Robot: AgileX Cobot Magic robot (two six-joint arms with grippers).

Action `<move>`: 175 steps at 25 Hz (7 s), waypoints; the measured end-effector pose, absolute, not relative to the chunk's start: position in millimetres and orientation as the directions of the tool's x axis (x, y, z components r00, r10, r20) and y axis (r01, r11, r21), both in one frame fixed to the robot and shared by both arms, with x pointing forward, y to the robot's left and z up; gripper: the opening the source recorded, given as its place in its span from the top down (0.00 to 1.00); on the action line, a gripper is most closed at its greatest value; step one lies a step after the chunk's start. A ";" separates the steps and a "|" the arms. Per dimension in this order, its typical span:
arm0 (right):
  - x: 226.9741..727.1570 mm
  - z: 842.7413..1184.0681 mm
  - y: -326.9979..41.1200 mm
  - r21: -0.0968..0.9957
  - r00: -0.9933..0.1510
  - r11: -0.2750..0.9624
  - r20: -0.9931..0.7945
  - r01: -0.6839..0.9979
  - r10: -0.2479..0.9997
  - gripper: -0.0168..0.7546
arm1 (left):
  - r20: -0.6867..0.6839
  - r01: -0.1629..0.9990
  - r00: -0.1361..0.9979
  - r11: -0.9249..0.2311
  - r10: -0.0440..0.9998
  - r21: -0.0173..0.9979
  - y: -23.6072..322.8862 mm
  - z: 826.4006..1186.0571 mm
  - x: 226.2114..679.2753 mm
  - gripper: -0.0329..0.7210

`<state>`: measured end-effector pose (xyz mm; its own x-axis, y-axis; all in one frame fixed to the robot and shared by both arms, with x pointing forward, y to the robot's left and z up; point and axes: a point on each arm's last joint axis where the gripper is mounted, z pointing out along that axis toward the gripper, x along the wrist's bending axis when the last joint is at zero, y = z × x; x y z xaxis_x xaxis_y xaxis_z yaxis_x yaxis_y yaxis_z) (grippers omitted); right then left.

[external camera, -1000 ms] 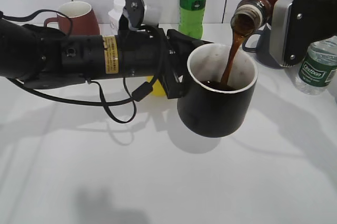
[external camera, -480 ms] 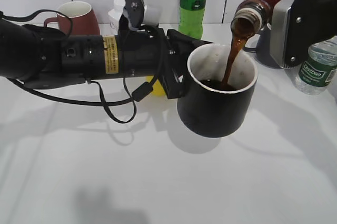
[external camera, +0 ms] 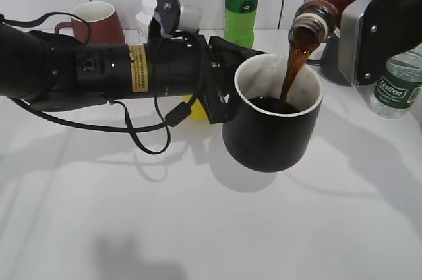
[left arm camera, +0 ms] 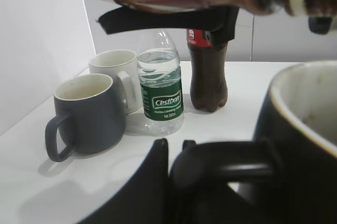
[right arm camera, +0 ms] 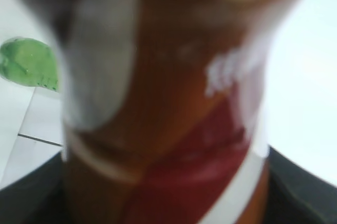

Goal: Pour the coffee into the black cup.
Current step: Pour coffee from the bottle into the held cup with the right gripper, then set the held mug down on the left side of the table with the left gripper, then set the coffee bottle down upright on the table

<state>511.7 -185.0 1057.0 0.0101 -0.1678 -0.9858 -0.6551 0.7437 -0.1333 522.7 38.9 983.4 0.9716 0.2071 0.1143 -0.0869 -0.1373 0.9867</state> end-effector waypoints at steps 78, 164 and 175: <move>509.1 1057.5 -182.1 0.982 -0.686 0.183 -0.158 -0.037 0.710 0.29 | 0.034 -0.001 0.450 -0.037 0.893 0.999 250.3 982.9 536.1 0.90; 569.1 898.3 -174.4 0.966 -0.601 0.111 0.052 0.232 0.798 0.29 | 0.024 0.021 0.437 -0.036 0.899 0.999 238.3 975.7 468.0 0.64; 568.8 892.8 -173.6 0.965 -0.609 0.114 0.055 0.235 0.791 0.29 | 0.032 0.008 0.434 -0.039 0.900 0.999 238.9 980.8 465.8 0.64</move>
